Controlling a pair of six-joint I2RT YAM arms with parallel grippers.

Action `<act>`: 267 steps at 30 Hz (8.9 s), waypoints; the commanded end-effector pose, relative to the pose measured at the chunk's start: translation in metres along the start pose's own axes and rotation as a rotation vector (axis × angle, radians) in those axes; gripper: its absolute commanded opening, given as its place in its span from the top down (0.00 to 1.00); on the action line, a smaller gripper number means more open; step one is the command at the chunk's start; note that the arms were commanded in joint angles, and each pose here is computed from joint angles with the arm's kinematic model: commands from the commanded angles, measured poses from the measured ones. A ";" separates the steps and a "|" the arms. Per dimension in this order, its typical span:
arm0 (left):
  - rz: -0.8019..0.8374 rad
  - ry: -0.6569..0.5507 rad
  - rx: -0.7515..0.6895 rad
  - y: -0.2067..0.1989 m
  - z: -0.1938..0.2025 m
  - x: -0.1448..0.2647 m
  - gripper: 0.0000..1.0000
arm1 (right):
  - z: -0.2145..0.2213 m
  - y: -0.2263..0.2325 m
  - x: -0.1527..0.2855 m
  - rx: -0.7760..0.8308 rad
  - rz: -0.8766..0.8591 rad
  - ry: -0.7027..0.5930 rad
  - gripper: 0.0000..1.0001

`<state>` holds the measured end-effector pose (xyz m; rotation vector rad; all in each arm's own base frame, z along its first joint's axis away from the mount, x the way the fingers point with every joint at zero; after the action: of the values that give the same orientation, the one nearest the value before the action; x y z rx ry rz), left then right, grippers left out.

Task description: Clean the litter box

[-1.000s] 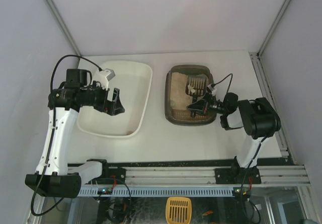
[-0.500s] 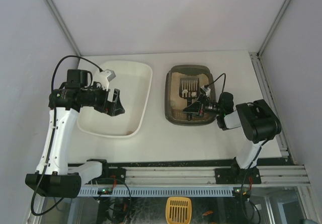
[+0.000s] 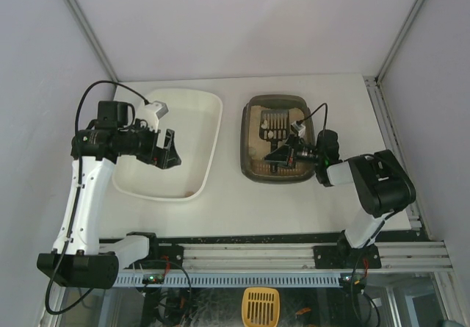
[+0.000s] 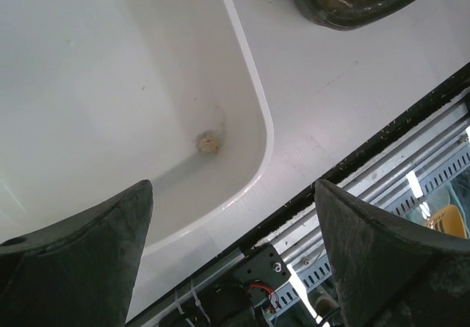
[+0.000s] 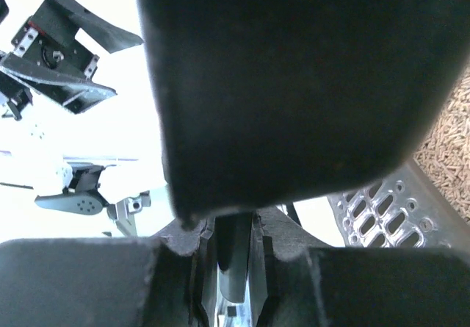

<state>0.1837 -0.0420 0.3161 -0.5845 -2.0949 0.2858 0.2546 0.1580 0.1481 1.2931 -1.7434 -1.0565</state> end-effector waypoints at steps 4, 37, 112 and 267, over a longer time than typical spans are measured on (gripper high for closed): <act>-0.042 -0.093 0.021 0.000 -0.016 0.014 0.00 | -0.003 0.033 -0.033 0.159 0.071 0.059 1.00; -0.321 -0.538 0.285 0.041 -0.045 0.111 0.01 | 0.065 0.118 -0.204 1.021 1.127 0.528 1.00; 0.171 -0.110 1.019 -0.074 -0.135 -0.181 0.00 | -0.092 0.041 -0.002 -0.239 1.351 0.594 1.00; -0.148 -0.146 0.465 0.049 -0.026 -0.050 0.03 | -0.075 -0.058 -0.031 0.044 0.153 0.302 1.00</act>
<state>0.2484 -0.0293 0.2512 -0.1263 -2.0090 0.7920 0.3413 0.1697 0.0929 1.1947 -1.5495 -0.6515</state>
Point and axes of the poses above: each gripper's point midway between its finger pads, its own x axis back along the fingers, its own y axis along the line the jaws close on, z = x × y, the point moved 9 cm from there along x, back along the fingers, and after that the axes turned 15 degrees about x, right-handed, at the moved point
